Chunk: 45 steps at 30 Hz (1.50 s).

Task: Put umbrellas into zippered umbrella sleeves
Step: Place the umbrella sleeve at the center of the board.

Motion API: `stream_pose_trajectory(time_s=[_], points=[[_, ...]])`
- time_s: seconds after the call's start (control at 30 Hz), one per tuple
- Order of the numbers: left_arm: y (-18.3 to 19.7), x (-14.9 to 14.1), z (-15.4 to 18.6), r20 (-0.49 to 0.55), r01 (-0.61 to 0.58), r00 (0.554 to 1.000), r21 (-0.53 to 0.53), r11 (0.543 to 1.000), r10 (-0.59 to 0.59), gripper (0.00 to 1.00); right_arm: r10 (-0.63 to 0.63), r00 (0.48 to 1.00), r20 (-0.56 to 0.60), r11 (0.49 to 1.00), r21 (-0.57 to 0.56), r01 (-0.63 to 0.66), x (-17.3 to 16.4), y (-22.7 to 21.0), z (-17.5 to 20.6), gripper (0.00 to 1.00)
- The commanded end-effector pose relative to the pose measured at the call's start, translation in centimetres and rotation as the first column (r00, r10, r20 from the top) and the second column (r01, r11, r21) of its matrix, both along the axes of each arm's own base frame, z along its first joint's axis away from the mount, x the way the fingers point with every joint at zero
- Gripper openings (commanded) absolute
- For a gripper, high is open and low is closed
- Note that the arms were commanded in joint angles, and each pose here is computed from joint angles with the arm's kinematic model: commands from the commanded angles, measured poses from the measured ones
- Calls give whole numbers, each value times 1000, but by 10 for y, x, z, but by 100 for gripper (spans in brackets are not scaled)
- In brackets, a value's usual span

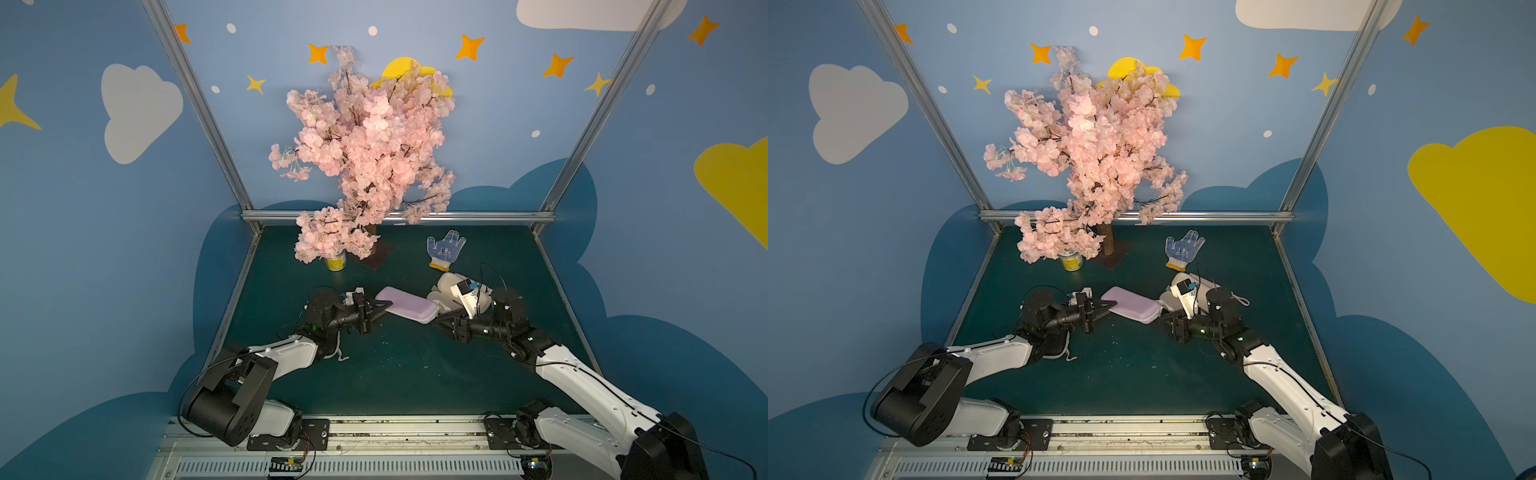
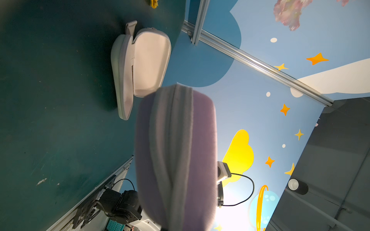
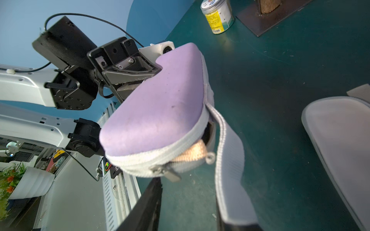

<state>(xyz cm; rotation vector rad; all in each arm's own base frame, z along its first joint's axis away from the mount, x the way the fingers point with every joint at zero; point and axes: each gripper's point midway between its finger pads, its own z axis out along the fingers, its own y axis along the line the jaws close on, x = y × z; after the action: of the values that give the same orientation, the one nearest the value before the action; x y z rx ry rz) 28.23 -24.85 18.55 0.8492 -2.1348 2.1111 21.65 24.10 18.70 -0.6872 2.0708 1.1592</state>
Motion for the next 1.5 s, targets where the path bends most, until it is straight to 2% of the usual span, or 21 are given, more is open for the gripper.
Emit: stream_pose_trajectory(time_s=[0.0,0.2,0.33,0.63,0.97,1.17,1.37,1.47], points=[[3,-6,39,149,84,986,-23,996,-79,3,65,994,93,997,40,-69,-6,4,24,41],[10,-7,48,170,100,981,-12,995,-97,3,152,979,138,985,64,-162,-13,14,32,40],[11,-9,49,175,106,979,-12,994,-103,3,186,975,119,981,42,-192,-13,19,31,39],[12,-12,49,178,109,978,-5,994,-106,3,216,947,239,972,39,-232,-17,26,56,39],[14,-8,46,176,90,980,0,996,-88,3,254,936,245,965,4,-263,-28,28,50,38],[16,-10,42,173,89,981,17,996,-90,3,247,929,276,965,20,-262,-32,28,55,39],[20,-8,37,177,66,982,28,997,-70,3,252,938,237,966,-8,-257,-38,28,48,39],[22,-11,18,196,89,975,98,991,-107,3,157,978,137,985,-97,-145,-28,15,18,43]])
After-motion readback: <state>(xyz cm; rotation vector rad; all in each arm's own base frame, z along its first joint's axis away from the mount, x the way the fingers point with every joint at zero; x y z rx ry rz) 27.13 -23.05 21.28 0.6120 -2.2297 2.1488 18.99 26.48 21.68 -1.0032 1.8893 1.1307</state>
